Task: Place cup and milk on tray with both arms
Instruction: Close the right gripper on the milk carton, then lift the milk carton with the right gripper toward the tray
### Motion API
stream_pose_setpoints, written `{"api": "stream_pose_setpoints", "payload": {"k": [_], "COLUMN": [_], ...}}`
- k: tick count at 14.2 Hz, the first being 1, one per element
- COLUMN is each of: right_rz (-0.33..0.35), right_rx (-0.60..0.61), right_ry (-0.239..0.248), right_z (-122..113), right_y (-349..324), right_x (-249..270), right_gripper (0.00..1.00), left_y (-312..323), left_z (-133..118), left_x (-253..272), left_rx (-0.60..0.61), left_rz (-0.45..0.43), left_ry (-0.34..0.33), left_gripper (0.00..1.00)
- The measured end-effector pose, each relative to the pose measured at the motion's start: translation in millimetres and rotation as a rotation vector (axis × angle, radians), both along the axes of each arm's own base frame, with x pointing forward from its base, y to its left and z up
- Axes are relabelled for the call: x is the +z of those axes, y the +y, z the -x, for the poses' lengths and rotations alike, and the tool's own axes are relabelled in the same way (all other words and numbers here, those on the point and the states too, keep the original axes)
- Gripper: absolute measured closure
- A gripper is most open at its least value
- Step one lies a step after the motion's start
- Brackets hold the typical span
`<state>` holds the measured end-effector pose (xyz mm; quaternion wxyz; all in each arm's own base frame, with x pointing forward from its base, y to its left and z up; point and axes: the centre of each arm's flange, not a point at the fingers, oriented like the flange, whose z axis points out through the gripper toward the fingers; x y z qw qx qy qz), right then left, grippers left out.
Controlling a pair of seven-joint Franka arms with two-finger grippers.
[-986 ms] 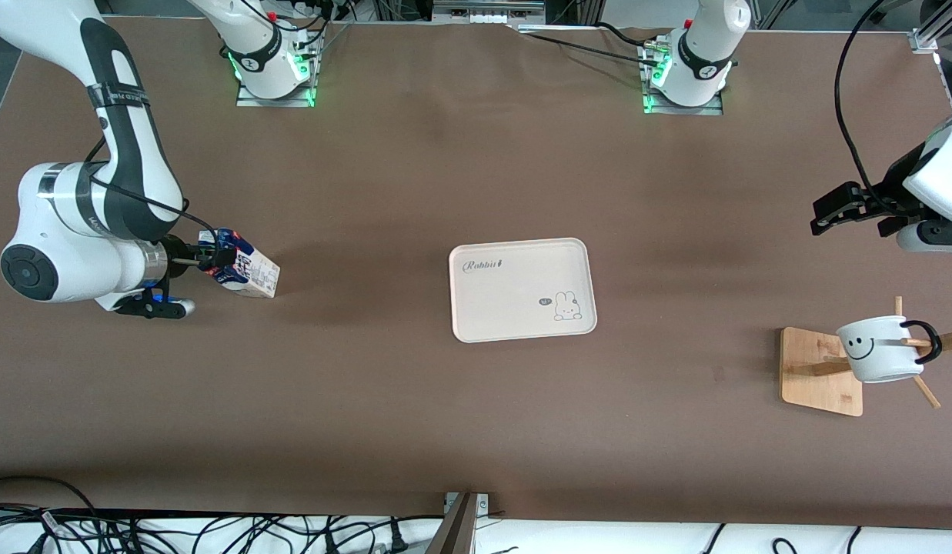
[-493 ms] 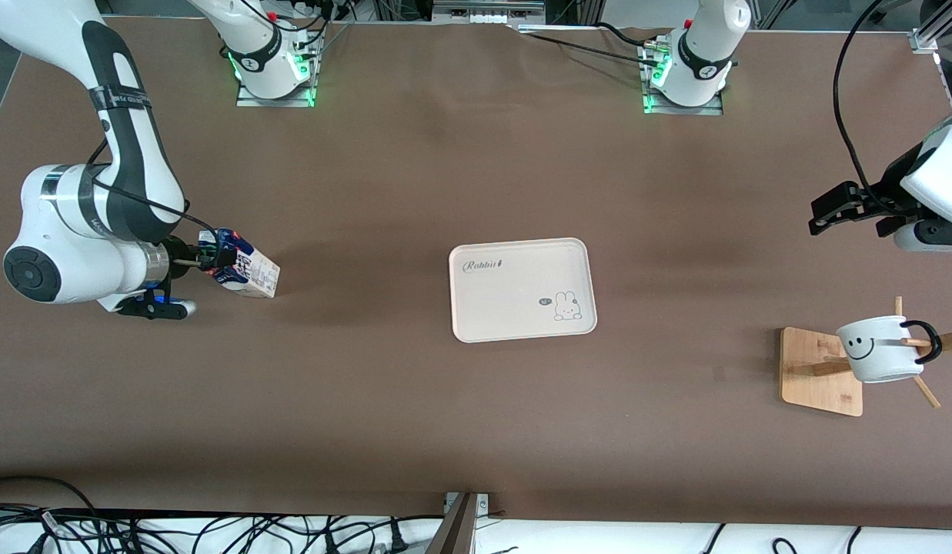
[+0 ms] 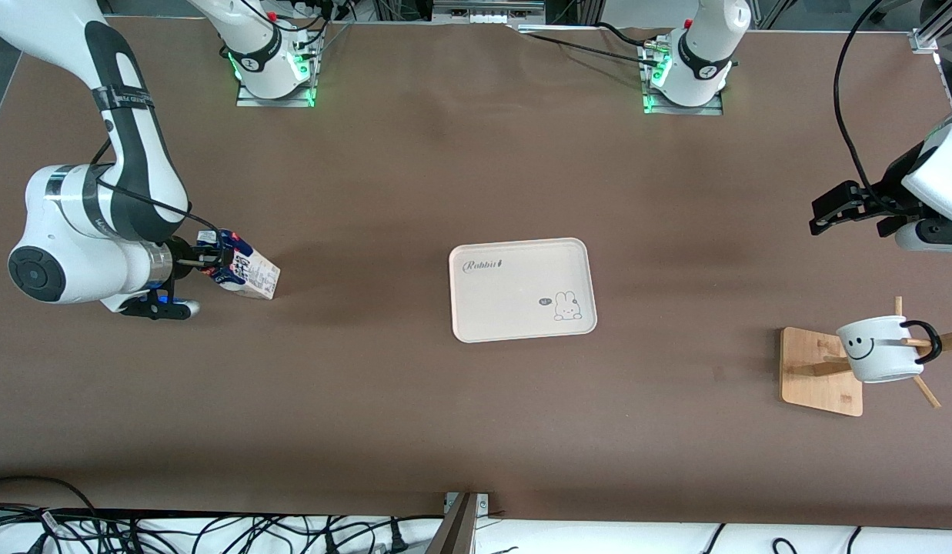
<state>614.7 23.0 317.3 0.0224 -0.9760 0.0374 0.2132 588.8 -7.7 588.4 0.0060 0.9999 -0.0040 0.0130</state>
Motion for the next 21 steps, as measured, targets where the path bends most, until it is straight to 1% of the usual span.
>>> {"api": "stream_pose_setpoints", "payload": {"k": [1, 2, 3, 4, 5, 7, 10, 13, 15, 17, 19, 21], "right_rz": [0.000, -0.001, -0.002, -0.002, -0.003, -0.007, -0.008, -0.021, -0.029, -0.046, -0.110, -0.168], "right_rx": [0.000, 0.000, 0.000, 0.000, 0.000, -0.002, -0.001, -0.001, 0.001, 0.000, -0.015, -0.033], "right_ry": [0.000, 0.000, 0.000, 0.000, 0.001, 0.001, -0.002, -0.017, -0.049, -0.096, -0.144, -0.177], "right_z": [0.0, 0.0, 0.0, 0.0, 0.1, 0.1, -0.1, 1.5, 5.4, 12.1, 18.3, 19.9], "right_y": [0.1, 0.4, 1.0, 1.4, 1.9, 2.7, 3.6, 7.3, 8.9, 11.9, 23.8, 37.4], "right_x": [0.0, 0.0, -0.1, -0.5, -0.7, -0.8, 0.9, 24.9, 60.5, 101.1, 135.0, 156.9], "right_gripper": [0.51, 0.51, 0.55, 0.55, 0.57, 0.59, 0.59, 0.59, 0.59, 0.59, 0.59, 0.59], "left_y": [-0.1, -0.1, -0.2, -0.3, -0.4, -0.6, -0.8, -1.1, -1.1, -1.2, -1.1, -1.1], "left_z": [0.0, 0.0, 0.0, 0.0, 0.0, 0.0, 0.0, 0.0, 0.0, 0.0, -0.1, -0.2], "left_x": [0.0, 0.0, 0.0, 0.0, 0.0, 0.0, 0.0, 0.2, 0.3, 0.2, 0.0, -0.1], "left_rx": [0.000, 0.000, 0.000, -0.001, -0.001, -0.002, -0.007, -0.010, -0.010, -0.010, -0.010, -0.010], "left_rz": [0.000, 0.000, 0.000, 0.000, 0.000, 0.000, 0.000, 0.000, 0.000, 0.000, 0.000, 0.000], "left_ry": [0.000, 0.000, 0.000, 0.000, 0.000, 0.000, 0.000, 0.000, -0.001, -0.001, 0.000, 0.000], "left_gripper": [0.00, 0.00, 0.00, 0.00, 0.00, 0.00, 0.00, 0.00, 0.00, 0.00, 0.00, 0.00]}}
